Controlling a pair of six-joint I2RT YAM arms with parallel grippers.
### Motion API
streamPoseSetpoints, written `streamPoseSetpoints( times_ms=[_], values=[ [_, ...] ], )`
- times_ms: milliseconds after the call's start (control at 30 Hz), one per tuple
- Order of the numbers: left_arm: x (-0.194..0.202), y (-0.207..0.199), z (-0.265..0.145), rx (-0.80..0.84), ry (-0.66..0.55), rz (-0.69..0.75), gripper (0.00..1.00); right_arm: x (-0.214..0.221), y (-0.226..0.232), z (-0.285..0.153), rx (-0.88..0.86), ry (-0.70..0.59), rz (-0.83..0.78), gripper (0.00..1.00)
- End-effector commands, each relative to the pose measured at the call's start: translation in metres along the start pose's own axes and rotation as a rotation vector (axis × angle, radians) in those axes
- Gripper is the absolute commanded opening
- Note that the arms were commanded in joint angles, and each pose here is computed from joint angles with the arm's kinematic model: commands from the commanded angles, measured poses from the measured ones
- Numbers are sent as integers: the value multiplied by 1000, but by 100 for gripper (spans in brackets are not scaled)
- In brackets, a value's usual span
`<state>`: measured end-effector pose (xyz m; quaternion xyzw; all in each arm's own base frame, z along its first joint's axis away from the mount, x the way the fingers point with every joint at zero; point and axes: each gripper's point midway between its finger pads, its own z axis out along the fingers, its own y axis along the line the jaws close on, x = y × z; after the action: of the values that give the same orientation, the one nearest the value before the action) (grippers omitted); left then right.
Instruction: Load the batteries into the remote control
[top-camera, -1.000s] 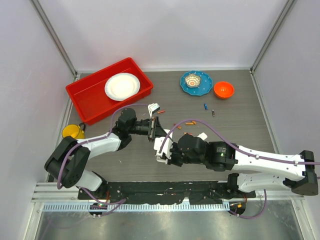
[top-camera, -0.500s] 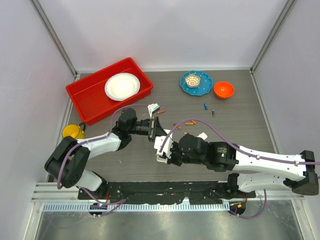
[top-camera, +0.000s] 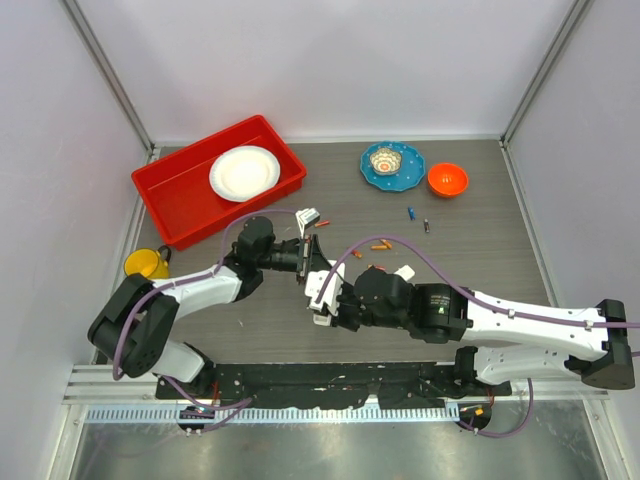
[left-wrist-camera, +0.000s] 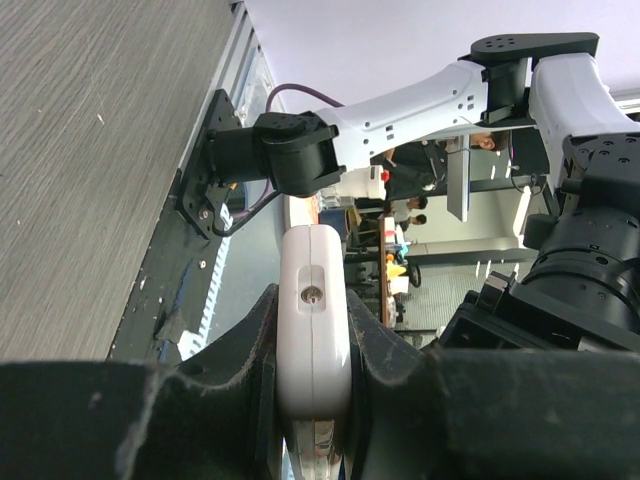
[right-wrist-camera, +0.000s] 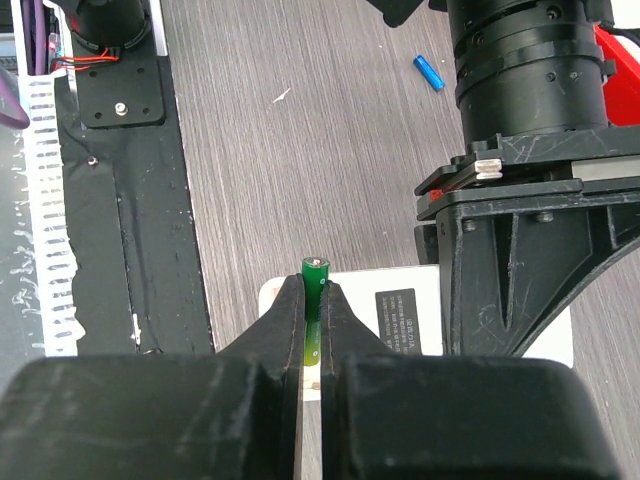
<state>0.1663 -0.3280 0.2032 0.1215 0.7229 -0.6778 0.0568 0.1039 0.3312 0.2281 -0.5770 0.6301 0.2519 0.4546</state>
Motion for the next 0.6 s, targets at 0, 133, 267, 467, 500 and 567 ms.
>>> streamPoseSetpoints(
  times_ms=[0, 133, 267, 467, 500, 567],
  values=[
    [-9, -29, 0, 50, -15, 106, 0, -4, 1, 0, 2, -17, 19, 1],
    [-9, -33, -1, 51, -14, 115, 0, 3, 3, -1, 2, -6, 23, 1],
    [-10, -35, -1, 53, -17, 119, 0, 8, 4, -1, -3, 8, 21, 1],
    [-10, -37, -1, 54, -14, 121, 0, 12, 4, -3, -4, 16, 19, 1],
    [-10, -36, -1, 52, -15, 120, 0, 14, 5, -3, -5, 23, 18, 1],
    [-10, -37, -1, 54, -14, 121, 0, 15, 6, -5, -11, 28, 12, 1]
  ],
)
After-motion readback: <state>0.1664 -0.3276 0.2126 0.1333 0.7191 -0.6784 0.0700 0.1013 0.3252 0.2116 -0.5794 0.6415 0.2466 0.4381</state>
